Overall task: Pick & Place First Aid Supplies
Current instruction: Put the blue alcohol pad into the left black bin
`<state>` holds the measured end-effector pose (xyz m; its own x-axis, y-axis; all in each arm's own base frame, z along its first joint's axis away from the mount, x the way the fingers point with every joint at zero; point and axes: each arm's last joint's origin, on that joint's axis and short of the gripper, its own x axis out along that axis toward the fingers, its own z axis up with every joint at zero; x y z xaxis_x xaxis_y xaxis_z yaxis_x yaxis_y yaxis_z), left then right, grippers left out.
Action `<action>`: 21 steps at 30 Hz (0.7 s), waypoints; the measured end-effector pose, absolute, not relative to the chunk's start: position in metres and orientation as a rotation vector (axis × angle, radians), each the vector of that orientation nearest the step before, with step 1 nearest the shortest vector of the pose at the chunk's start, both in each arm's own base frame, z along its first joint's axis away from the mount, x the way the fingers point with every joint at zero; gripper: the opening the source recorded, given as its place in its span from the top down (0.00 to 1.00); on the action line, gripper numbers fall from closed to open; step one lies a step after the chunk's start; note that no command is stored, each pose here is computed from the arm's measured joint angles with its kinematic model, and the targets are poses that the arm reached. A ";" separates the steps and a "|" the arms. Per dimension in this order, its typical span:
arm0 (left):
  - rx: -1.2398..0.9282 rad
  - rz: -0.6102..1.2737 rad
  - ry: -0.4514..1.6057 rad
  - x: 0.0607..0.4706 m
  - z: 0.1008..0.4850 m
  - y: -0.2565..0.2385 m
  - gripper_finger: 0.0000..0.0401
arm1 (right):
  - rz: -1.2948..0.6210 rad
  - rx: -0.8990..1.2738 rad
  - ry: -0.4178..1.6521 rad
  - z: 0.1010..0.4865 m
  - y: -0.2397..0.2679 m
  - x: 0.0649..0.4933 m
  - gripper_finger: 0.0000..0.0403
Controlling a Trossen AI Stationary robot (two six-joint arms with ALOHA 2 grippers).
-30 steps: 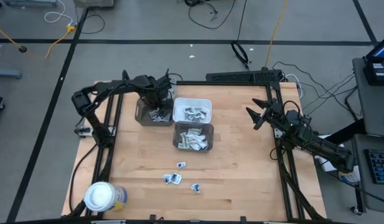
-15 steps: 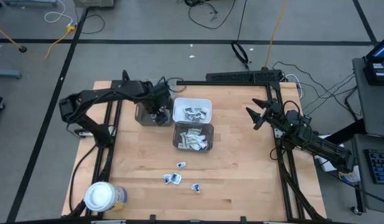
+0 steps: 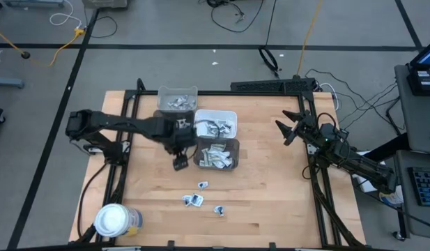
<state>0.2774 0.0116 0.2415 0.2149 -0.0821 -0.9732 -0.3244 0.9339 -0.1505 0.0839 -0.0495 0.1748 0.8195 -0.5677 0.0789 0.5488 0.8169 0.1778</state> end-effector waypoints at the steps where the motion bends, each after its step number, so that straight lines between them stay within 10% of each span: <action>1: -0.353 0.163 1.355 0.278 0.242 0.004 0.32 | -0.597 0.150 -0.131 0.175 -0.049 0.084 0.26; 21: -0.325 -0.012 1.384 0.254 0.243 -0.123 0.32 | -0.597 0.150 -0.131 0.175 -0.049 0.084 0.26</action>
